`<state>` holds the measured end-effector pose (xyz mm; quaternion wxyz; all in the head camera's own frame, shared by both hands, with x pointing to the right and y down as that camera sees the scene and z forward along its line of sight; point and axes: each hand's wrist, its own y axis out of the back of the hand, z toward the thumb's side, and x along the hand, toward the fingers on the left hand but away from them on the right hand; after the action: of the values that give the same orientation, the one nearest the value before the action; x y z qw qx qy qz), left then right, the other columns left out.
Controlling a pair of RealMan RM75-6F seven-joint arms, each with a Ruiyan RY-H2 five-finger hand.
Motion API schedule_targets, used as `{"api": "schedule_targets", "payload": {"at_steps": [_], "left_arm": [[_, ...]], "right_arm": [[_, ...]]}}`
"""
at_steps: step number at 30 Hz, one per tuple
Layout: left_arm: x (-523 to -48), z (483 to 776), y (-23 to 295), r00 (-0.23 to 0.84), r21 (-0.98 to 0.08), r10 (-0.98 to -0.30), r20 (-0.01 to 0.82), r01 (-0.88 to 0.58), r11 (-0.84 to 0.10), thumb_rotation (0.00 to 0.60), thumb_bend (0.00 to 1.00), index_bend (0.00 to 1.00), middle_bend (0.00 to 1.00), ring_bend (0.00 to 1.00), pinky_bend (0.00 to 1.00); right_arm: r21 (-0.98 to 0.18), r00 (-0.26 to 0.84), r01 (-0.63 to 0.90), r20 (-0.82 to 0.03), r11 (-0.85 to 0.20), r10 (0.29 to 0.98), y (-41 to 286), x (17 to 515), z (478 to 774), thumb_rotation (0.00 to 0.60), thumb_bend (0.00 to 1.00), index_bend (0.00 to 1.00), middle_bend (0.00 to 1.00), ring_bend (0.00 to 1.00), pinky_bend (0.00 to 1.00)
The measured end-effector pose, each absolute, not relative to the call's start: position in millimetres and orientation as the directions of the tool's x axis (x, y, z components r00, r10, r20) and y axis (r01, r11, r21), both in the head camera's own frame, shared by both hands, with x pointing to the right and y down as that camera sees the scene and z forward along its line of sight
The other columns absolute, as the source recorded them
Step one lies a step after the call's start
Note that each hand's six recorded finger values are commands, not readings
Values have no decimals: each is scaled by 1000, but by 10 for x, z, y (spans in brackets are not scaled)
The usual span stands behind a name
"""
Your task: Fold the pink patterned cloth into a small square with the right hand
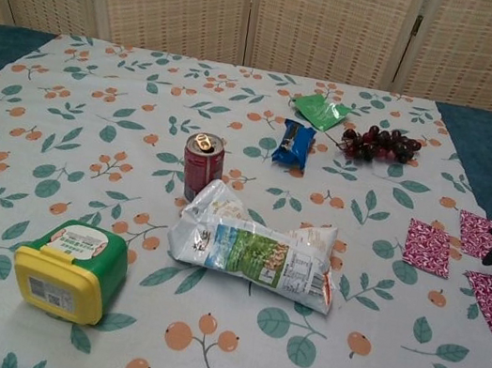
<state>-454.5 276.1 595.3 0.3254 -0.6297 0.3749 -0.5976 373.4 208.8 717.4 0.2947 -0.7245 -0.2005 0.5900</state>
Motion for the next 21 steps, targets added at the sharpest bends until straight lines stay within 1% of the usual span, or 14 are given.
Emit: {"api": "schedule_targets", "payload": {"at_steps": [21], "left_arm": [[-4567, 5964, 2785, -3, -853, -857, 516, -87, -514, 600, 193, 172, 68, 103, 0]], "right_arm": [[-639, 191, -109, -765, -761, 615, 2063, 3808, 7290, 437, 195, 220, 57, 0, 0]]}}
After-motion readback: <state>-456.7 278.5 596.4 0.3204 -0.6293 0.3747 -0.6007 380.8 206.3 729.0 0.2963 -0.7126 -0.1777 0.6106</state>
